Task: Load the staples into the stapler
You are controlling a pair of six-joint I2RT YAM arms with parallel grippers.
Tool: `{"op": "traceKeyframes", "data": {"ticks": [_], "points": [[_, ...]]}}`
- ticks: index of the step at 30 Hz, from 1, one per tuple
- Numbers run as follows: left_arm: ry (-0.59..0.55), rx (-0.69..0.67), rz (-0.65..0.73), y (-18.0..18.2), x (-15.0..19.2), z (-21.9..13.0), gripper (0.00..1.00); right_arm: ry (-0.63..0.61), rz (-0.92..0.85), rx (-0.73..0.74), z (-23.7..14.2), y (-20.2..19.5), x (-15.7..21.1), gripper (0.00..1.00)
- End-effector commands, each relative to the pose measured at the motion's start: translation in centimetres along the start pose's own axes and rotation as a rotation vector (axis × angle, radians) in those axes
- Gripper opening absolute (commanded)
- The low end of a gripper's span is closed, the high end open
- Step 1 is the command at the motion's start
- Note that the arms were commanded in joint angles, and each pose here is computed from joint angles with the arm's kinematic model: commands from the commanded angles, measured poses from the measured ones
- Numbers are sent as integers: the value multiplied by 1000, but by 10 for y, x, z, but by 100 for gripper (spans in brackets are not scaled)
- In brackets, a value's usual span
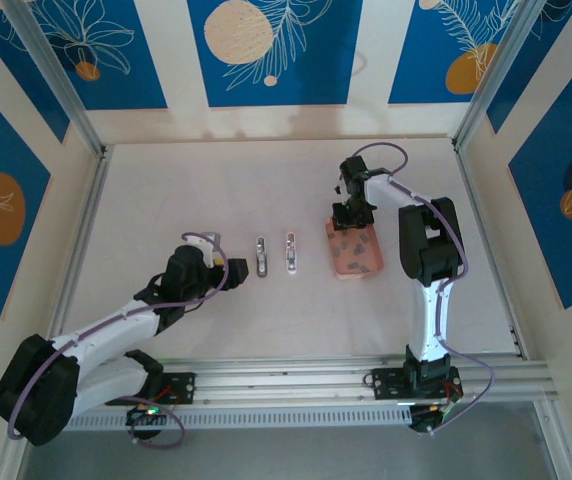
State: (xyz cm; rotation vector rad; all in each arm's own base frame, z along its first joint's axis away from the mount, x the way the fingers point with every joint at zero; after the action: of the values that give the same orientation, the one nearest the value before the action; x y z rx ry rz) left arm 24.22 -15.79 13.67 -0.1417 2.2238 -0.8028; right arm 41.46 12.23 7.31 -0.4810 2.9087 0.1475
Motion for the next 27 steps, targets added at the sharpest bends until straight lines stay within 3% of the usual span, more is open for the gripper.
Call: {"op": "traceKeyframes", "data": {"ticks": [1,10,23,27], "points": [[-9,-24,11,4,-4,0,79,41,14,-18,10,4,8,31],[-10,-25,13,4,-4,-2,79,18,19,-4,9,3,7,23],[-51,-23,4,6,-4,-11,79,-283,93,-44,-68,29,24,21],[-54,-18,9,7,-3,-12,79,-304,85,-22,-76,34,35,24]]}}
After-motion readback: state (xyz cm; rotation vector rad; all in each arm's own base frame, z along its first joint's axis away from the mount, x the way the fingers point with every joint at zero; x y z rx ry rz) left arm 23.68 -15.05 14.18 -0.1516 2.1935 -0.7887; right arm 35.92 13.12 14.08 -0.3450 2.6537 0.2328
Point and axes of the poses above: each hand's point on the last joint's axis, 136 mm out from that joint toward the fingers, its own z axis out along the fingers, its own y axis along the line the jaws close on, x = y × z, the point moved 5 cm from there along -z, back along the fingers, and after that the axes turned 11 degrees about -z, right-handed, at the moved point
